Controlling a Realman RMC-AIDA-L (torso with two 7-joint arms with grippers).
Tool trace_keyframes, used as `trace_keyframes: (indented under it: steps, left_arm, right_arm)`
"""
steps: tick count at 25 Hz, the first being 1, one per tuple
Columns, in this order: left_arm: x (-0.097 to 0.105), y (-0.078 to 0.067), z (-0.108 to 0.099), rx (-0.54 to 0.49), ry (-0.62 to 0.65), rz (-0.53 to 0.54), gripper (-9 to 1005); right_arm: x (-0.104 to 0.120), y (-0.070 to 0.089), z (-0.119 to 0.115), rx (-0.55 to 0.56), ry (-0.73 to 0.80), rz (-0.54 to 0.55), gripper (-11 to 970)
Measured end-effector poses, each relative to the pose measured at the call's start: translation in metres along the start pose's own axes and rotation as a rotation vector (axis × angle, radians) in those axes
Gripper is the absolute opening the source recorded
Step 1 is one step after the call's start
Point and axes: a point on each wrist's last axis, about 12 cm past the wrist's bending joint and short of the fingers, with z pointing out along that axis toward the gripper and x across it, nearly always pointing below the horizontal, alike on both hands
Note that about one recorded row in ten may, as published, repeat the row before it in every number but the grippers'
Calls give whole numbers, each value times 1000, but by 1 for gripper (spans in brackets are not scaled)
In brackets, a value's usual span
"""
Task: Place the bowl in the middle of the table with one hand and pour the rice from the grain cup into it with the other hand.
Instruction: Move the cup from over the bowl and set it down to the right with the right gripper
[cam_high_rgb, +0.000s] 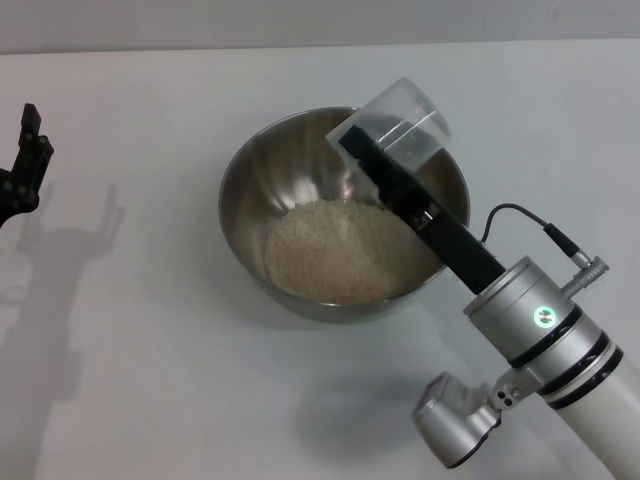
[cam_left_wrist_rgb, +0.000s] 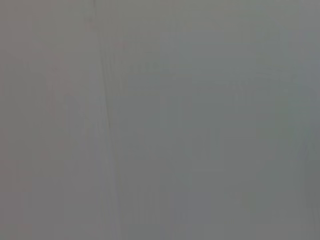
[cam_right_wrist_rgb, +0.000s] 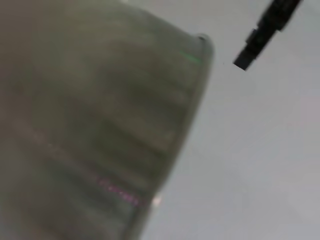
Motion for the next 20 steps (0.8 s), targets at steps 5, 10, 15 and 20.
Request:
trace_keyframes:
  steps: [5,10,15,20]
  left_arm:
    - [0,0,0,0,0,0,789]
    - [0,0,-1,-2,2,0,789]
    - [1,1,-2,-2,5,2,789]
    - [0,0,-1,0,3,1,789]
  right_arm:
    - [2,-2,-1,16,20,205,15]
    - [7,-3,-2,40,47,342,15]
    - [12,-2,-5,42,94,452,15]
    - [18,-4,-8,79,152,627,15]
